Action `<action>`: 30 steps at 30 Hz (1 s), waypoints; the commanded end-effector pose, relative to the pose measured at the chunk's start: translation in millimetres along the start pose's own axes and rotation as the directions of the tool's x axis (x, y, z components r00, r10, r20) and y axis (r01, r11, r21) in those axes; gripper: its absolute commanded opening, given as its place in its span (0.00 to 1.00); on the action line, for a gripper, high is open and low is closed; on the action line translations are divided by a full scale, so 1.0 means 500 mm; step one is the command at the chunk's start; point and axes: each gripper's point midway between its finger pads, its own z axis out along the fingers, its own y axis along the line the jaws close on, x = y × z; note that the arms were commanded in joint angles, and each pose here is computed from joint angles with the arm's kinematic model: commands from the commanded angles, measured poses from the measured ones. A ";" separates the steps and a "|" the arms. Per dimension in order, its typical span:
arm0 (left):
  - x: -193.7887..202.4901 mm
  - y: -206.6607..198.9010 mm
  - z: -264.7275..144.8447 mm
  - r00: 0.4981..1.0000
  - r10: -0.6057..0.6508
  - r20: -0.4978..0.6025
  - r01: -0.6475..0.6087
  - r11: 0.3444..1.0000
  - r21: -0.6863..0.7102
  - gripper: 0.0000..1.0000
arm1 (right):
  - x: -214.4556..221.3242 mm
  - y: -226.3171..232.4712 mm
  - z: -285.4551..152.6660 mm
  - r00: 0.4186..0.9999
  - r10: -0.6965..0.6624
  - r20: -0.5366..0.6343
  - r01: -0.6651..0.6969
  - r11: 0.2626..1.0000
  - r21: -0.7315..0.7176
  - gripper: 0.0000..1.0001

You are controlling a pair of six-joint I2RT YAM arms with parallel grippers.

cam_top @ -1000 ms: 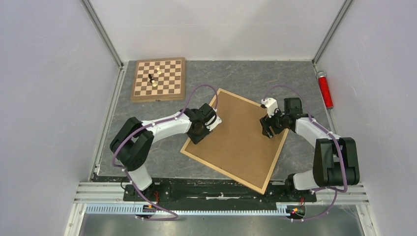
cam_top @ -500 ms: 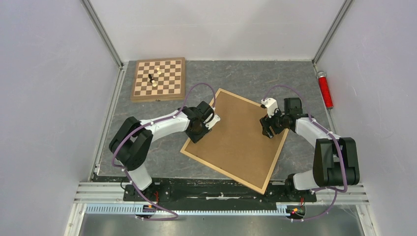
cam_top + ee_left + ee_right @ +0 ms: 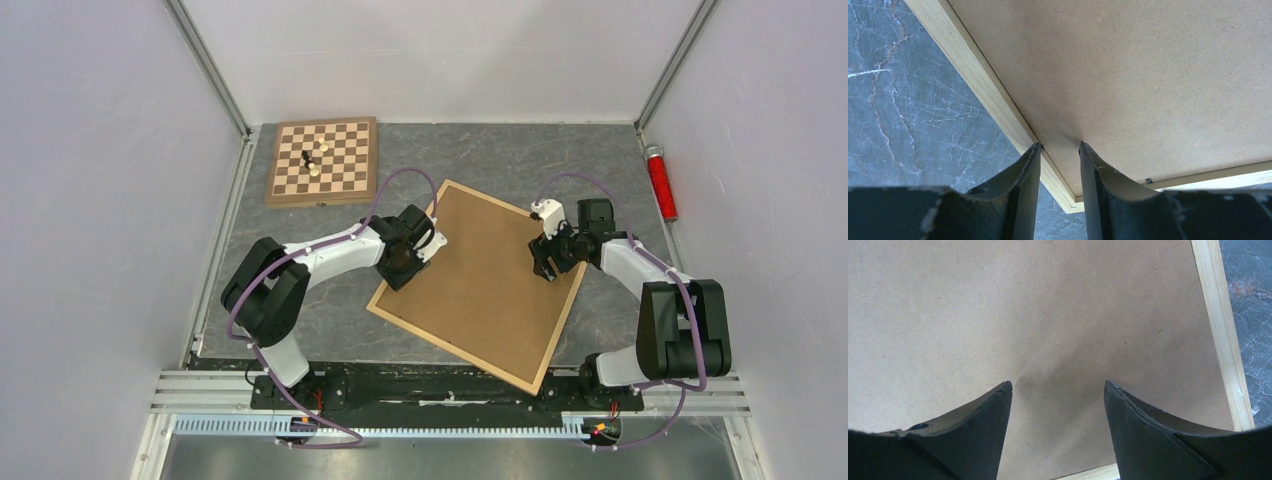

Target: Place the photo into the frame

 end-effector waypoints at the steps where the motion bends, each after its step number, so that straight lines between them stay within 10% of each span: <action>1: 0.034 -0.039 0.002 0.999 0.010 -0.047 -0.006 0.995 0.100 0.40 | -0.012 -0.002 -0.006 1.000 -0.014 0.023 0.015 1.000 -0.003 0.71; 18: 0.050 -0.031 0.022 0.996 0.013 -0.089 -0.006 0.997 0.077 0.40 | -0.012 -0.002 -0.006 1.000 -0.014 0.025 0.014 1.000 -0.005 0.71; 30: -0.014 -0.001 -0.040 0.996 -0.001 0.085 0.001 1.000 -0.007 0.39 | -0.016 -0.003 -0.006 1.000 -0.010 0.029 0.010 1.000 -0.006 0.71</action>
